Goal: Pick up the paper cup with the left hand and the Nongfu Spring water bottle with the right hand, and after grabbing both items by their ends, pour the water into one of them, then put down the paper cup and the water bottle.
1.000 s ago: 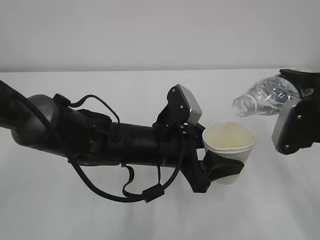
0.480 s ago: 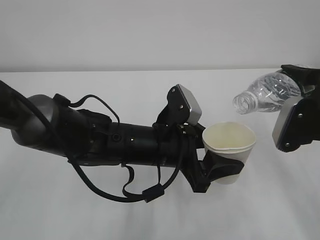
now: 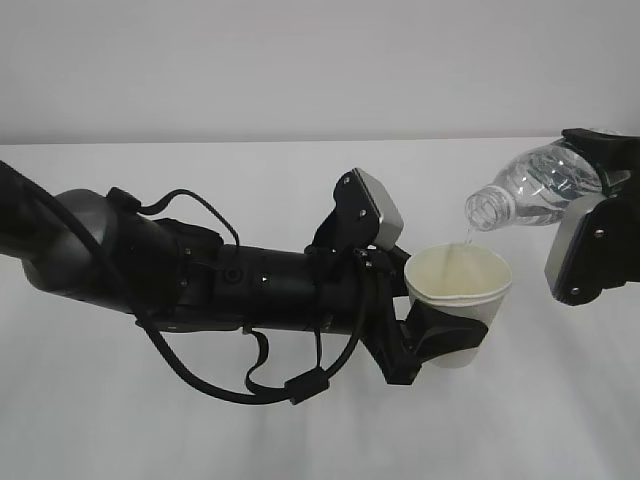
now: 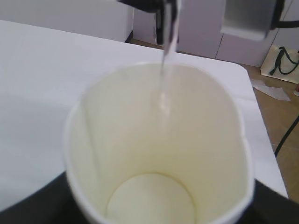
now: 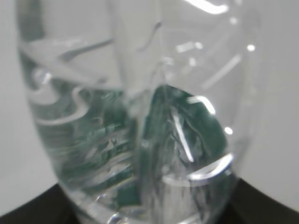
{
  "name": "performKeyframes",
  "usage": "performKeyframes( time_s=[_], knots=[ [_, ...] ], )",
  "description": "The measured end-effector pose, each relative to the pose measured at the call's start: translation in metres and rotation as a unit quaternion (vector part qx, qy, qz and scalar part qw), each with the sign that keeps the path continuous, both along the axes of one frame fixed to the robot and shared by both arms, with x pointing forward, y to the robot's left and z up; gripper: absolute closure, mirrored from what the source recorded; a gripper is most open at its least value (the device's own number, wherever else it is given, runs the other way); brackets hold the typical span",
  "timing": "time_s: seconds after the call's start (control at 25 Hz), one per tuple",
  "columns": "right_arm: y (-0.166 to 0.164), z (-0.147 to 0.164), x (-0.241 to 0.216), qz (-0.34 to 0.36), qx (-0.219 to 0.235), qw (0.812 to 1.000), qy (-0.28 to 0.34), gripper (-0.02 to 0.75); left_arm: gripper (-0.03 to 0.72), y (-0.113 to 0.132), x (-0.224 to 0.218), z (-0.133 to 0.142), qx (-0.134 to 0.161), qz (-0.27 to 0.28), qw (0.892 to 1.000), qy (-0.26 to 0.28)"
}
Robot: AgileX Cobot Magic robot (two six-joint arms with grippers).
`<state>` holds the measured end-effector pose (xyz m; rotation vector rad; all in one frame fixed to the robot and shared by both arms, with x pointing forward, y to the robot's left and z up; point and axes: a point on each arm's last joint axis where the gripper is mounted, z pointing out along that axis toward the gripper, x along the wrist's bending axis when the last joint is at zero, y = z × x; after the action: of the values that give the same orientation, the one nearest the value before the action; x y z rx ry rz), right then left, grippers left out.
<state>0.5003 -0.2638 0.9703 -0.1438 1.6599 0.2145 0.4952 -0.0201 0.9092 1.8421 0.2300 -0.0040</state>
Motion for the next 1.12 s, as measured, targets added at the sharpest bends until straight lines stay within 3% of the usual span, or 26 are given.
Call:
performKeyframes(
  time_s=[1.12],
  knots=[
    [-0.0001,0.0013,0.0001,0.000,-0.004,1.000,-0.008,0.331,0.207,0.0000,0.0000,0.0000,0.000,0.000,1.000,0.000]
  ],
)
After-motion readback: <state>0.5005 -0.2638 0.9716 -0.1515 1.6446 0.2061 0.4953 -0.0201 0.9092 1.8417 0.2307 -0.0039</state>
